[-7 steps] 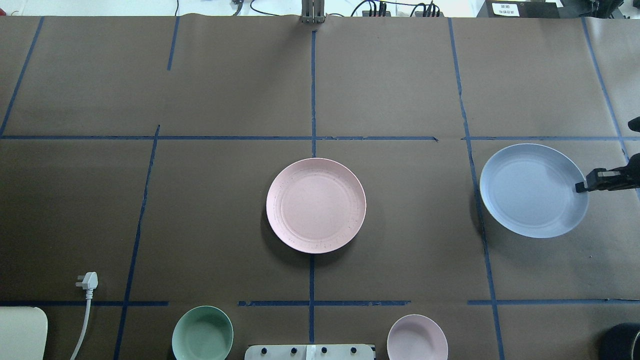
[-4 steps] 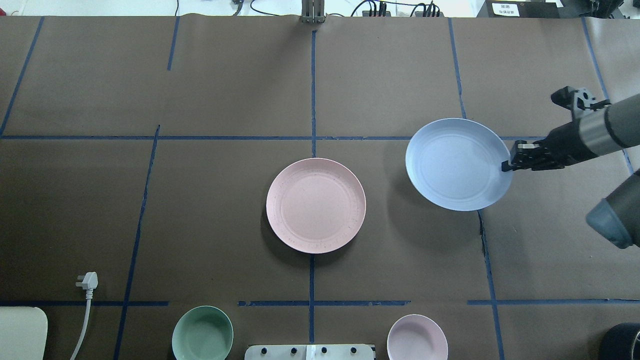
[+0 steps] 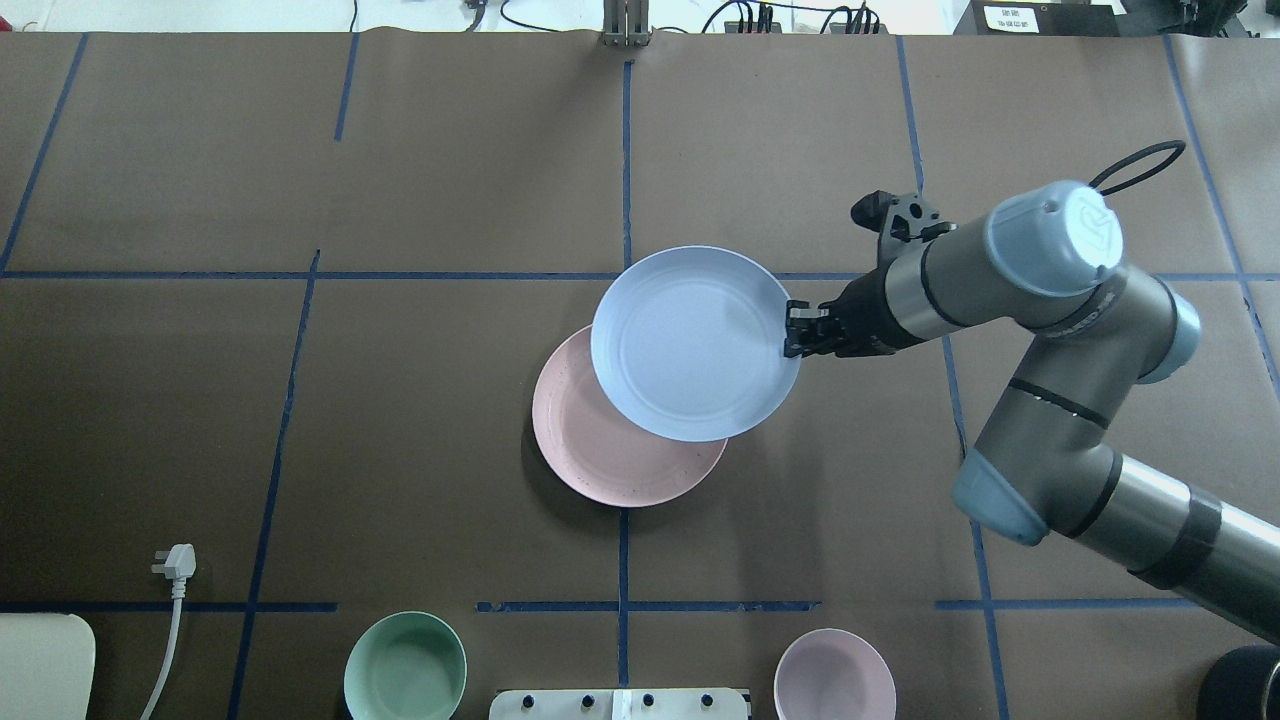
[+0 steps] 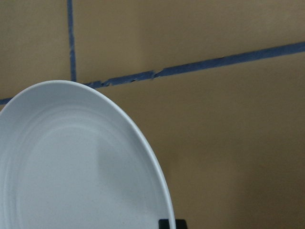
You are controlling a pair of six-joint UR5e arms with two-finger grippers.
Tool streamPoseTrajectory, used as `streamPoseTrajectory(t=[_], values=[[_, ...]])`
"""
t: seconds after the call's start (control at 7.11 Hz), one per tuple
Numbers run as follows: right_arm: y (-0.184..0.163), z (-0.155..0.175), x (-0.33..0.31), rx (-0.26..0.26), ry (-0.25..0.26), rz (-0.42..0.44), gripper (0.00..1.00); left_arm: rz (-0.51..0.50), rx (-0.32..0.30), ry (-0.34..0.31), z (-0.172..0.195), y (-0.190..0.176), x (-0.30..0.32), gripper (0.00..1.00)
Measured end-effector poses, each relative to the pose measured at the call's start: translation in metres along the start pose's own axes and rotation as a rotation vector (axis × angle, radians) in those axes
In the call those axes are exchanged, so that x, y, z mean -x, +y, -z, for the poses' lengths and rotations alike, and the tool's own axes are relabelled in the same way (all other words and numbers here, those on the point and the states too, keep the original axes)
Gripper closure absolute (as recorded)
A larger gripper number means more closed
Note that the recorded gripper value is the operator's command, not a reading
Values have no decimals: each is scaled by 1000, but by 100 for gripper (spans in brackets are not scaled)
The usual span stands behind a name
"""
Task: Stack three plates with pink and blue
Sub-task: 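Carry the light blue plate with the right gripper onto the pink plate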
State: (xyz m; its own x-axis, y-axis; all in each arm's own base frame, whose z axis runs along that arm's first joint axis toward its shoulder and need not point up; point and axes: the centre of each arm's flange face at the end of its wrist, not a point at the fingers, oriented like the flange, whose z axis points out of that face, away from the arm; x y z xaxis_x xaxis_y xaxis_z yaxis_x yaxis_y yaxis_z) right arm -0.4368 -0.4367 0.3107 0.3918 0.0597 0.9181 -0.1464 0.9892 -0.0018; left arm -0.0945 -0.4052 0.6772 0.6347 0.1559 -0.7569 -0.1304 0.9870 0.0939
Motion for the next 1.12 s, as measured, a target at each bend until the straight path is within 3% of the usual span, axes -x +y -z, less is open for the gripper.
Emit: streamPoseTrajectory(t=[0.28,0.42,0.56,1.12], values=[[33,-27,33,-15,9,33,100,2,0,0,0,0,0,0],[42,-34,41,-14,17,38,91,3,1,0,0,0,0,0],[47,-38,45,-11,21,39,1,4,2,0,-1,0,1,0],[37,-32,40,-7,51,25,0,5,1,0,-1,-1,1,0]])
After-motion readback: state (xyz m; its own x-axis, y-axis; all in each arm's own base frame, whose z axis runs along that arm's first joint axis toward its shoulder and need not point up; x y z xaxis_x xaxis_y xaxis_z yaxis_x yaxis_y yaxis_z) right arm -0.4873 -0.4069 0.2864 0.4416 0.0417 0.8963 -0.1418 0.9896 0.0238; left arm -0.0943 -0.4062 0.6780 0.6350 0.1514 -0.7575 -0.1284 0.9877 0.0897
